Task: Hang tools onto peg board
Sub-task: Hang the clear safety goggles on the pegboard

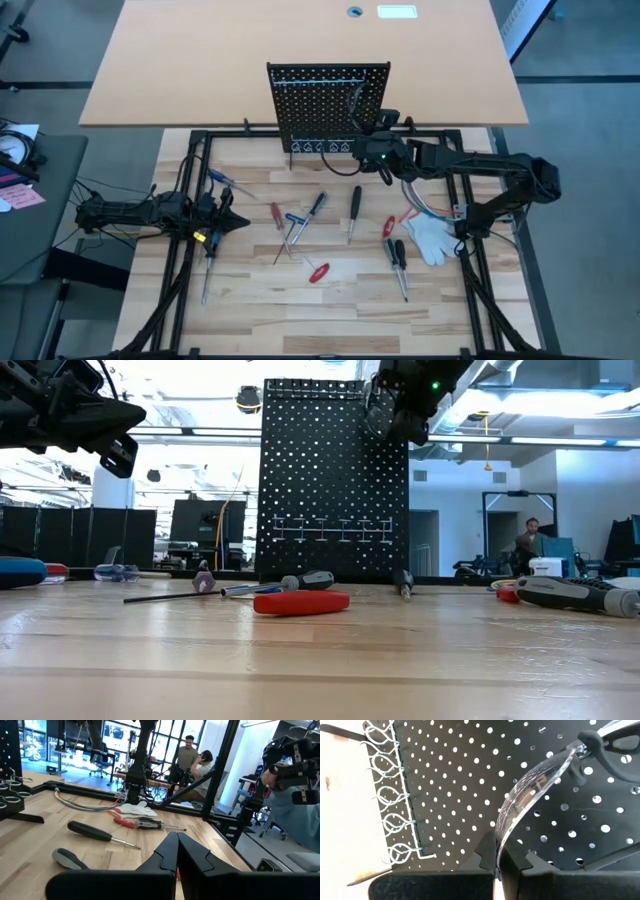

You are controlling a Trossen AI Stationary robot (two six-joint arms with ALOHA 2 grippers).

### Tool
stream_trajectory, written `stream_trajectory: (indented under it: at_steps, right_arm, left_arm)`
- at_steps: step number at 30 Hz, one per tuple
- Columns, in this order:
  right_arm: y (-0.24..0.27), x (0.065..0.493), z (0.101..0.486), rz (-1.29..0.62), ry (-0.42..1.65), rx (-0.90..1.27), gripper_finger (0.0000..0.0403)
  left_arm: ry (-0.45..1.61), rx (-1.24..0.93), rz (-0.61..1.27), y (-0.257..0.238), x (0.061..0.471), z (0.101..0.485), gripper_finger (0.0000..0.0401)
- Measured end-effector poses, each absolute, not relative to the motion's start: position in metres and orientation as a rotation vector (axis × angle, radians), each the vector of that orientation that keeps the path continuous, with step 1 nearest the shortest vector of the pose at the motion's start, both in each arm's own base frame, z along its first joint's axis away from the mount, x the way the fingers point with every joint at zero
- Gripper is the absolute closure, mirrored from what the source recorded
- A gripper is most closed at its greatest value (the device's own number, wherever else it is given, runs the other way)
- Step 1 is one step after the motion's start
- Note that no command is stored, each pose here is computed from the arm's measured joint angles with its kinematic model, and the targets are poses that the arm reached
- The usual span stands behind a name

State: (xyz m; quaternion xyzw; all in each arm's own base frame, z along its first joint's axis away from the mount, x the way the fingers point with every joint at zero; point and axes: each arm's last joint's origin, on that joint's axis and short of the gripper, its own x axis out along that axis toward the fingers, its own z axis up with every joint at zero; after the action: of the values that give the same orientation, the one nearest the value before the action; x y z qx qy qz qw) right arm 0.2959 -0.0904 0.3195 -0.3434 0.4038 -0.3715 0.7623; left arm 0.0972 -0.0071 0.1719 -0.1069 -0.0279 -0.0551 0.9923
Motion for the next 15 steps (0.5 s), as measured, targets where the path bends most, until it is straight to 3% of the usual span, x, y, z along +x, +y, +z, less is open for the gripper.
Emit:
stream_trajectory:
  at_steps: [5, 15]
  right_arm:
    - [-0.0902, 0.2966, 0.3192, -0.789, 0.855, -0.714, 0.0370]
    - [-0.0870, 0.2967, 0.3168, -0.774, 0.861, -0.699, 0.0256]
  left_arm:
    - [-0.056, -0.214, -0.110, -0.0071, 0.0972, 0.1718, 0.0401]
    - [-0.056, -0.214, -0.110, -0.0071, 0.0972, 0.1718, 0.0401]
